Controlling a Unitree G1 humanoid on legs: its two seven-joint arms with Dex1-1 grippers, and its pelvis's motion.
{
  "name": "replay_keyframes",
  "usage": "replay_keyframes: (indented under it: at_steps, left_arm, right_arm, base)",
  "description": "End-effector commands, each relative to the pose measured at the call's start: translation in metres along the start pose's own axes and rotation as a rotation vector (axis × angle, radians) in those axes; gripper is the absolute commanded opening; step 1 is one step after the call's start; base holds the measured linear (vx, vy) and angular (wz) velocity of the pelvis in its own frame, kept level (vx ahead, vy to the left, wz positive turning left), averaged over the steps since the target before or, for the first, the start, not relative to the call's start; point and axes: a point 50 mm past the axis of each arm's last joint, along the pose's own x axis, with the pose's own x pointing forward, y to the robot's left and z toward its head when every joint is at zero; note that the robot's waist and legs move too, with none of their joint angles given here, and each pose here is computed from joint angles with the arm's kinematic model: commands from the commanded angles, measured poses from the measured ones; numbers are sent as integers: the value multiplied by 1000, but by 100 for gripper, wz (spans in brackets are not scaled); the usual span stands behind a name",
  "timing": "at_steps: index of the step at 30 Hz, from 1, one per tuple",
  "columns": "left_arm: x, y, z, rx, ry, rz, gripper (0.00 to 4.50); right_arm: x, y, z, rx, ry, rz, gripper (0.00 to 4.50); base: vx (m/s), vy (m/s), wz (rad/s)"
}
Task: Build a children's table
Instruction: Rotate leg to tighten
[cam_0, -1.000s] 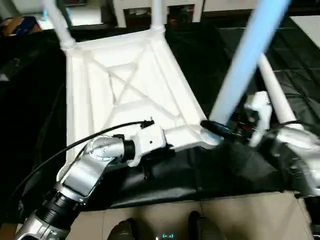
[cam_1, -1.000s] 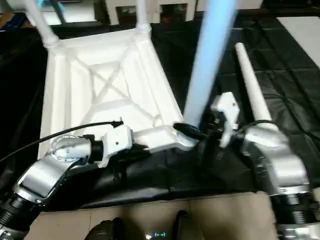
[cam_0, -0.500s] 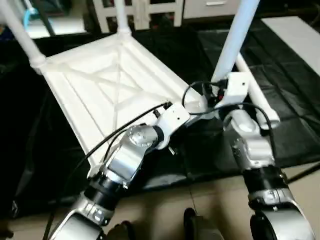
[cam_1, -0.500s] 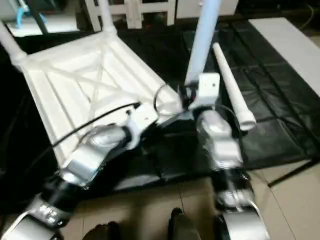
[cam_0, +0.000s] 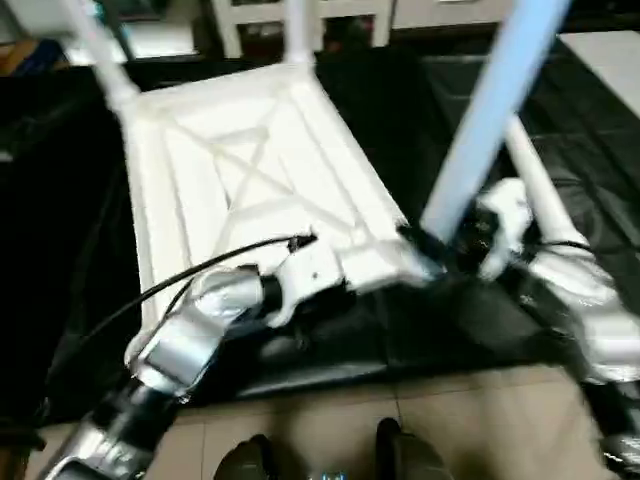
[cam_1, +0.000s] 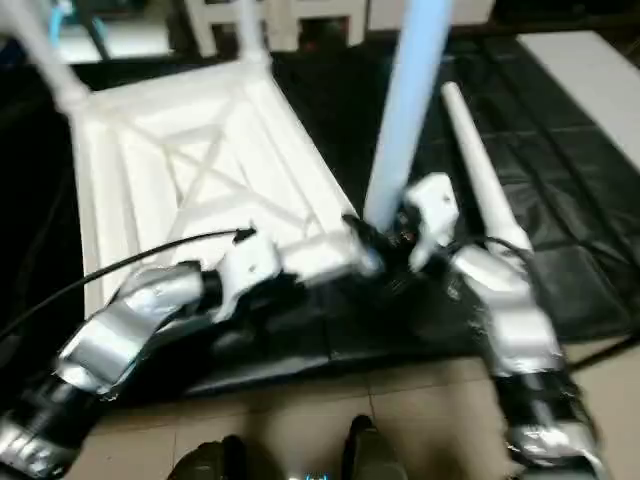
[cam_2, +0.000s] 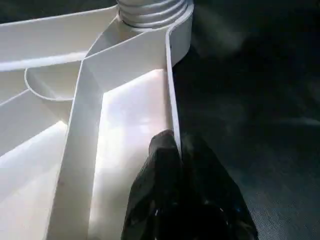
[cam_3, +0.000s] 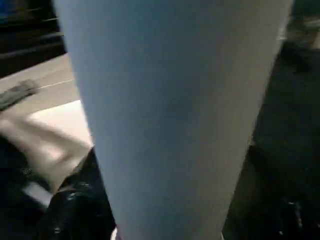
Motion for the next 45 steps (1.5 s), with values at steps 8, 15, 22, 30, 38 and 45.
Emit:
replay_keyframes:
  at_steps: [8, 15, 22, 30, 38, 45]
  left_arm:
    - [-6, -15, -14, -27, 17, -100, 0]
    - [-5, -15, -13, -25, 12, -98, 0]
    - [-5, -15, -13, -21, 12, -100, 0]
    - [-5, -16, -13, -19, 14, -105, 0]
    - [3, -13, -13, -35, 42, -57, 0]
    - [35, -4, 4, -97, 76, 84, 0]
  right_arm:
    - [-21, -1, 12, 19, 12, 85, 400]
    - [-15, 2, 9, 21, 27, 94, 375]
    - [-15, 3, 7, 30, 20, 84, 310]
    - [-16, 5, 4, 41, 20, 66, 244]
    - [3, -2, -23, 64, 131, -201, 204]
    - [28, -26, -52, 165, 212, -692, 196]
  base:
    - [42, -5, 6]
    - [0, 0, 0]
    - [0, 0, 0]
    - [0, 0, 0]
    - [0, 0, 0]
    - [-58, 3, -6]
